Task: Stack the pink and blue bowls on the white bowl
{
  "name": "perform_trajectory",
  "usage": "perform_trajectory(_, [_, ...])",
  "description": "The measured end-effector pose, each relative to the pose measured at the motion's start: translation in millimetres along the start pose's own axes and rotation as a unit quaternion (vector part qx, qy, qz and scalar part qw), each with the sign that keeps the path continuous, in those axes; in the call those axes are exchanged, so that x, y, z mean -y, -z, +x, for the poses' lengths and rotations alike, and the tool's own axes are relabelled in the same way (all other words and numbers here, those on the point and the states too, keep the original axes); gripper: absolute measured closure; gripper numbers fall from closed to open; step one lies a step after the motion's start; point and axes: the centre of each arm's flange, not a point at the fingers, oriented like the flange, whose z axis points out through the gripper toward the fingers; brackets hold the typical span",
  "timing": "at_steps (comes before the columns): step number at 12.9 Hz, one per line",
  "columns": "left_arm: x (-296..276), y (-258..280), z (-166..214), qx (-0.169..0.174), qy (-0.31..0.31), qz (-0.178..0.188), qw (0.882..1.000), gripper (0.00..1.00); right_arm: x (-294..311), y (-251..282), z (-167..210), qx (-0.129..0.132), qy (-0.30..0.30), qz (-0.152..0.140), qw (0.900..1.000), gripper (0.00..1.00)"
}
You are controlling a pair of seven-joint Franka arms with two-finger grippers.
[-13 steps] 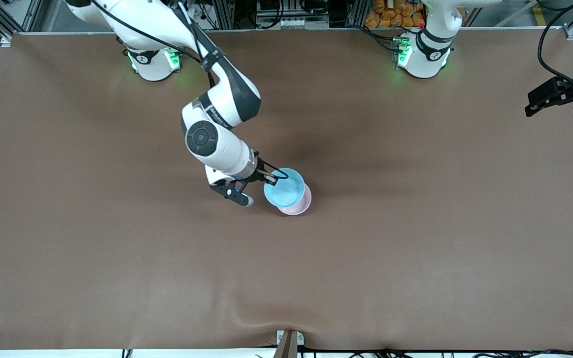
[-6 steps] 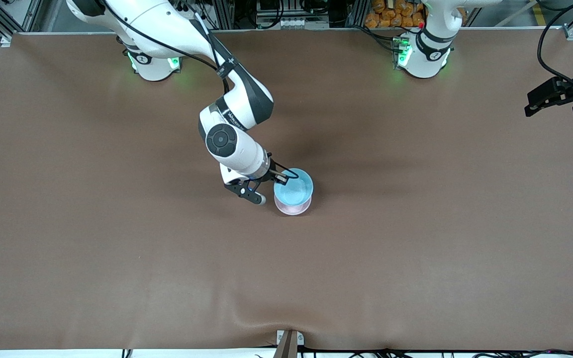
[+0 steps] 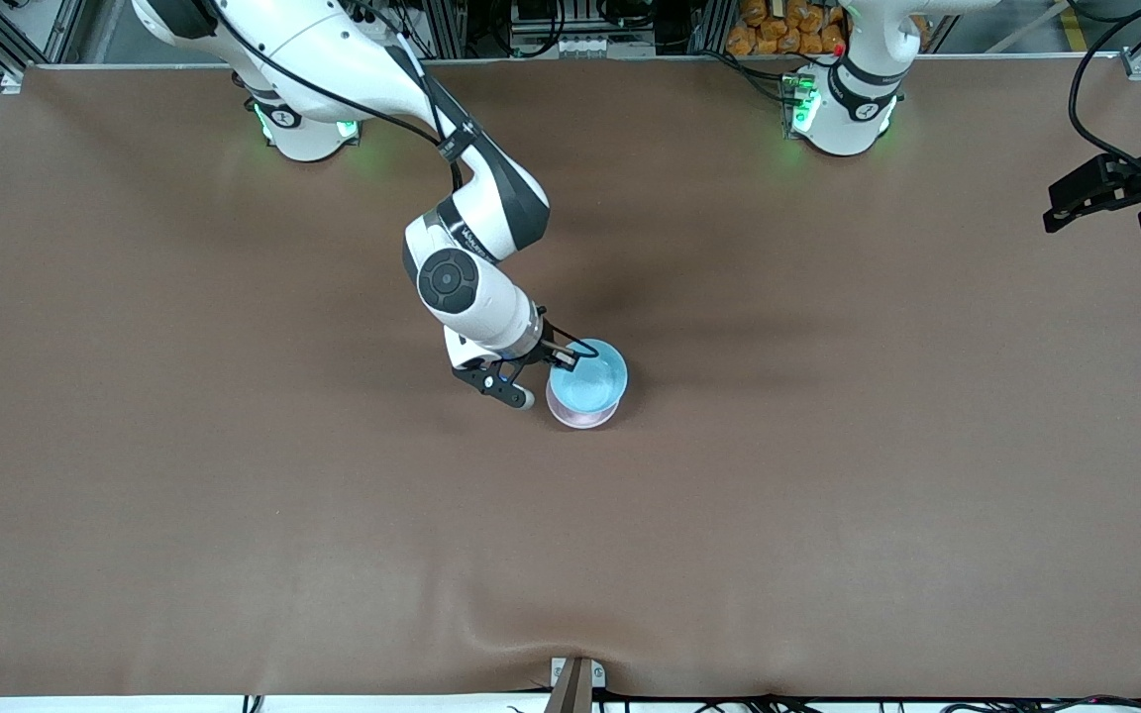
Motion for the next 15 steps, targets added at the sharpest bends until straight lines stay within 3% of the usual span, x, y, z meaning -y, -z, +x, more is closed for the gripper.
perform_trajectory(6, [-1,-1,0,0.003,-0.001,-0.001,1.0,0.0,-3,-5,8,-0.006,-0.005,0.001,1.0,0.9])
perform_trajectory(11, [-1,-3,0,0.007,-0.001,-0.001,1.0,0.0,3,11,19,-0.016,-0.008,0.015,1.0,0.35])
perform_trajectory(14, [-2,-3,0,0.007,-0.002,-0.001,1.0,0.0,-6,58,54,-0.019,-0.024,0.021,0.999,0.04])
perform_trajectory(15, [-2,-3,0,0.007,-0.002,0.0,1.0,0.0,-18,82,74,-0.015,-0.016,0.015,1.0,0.0])
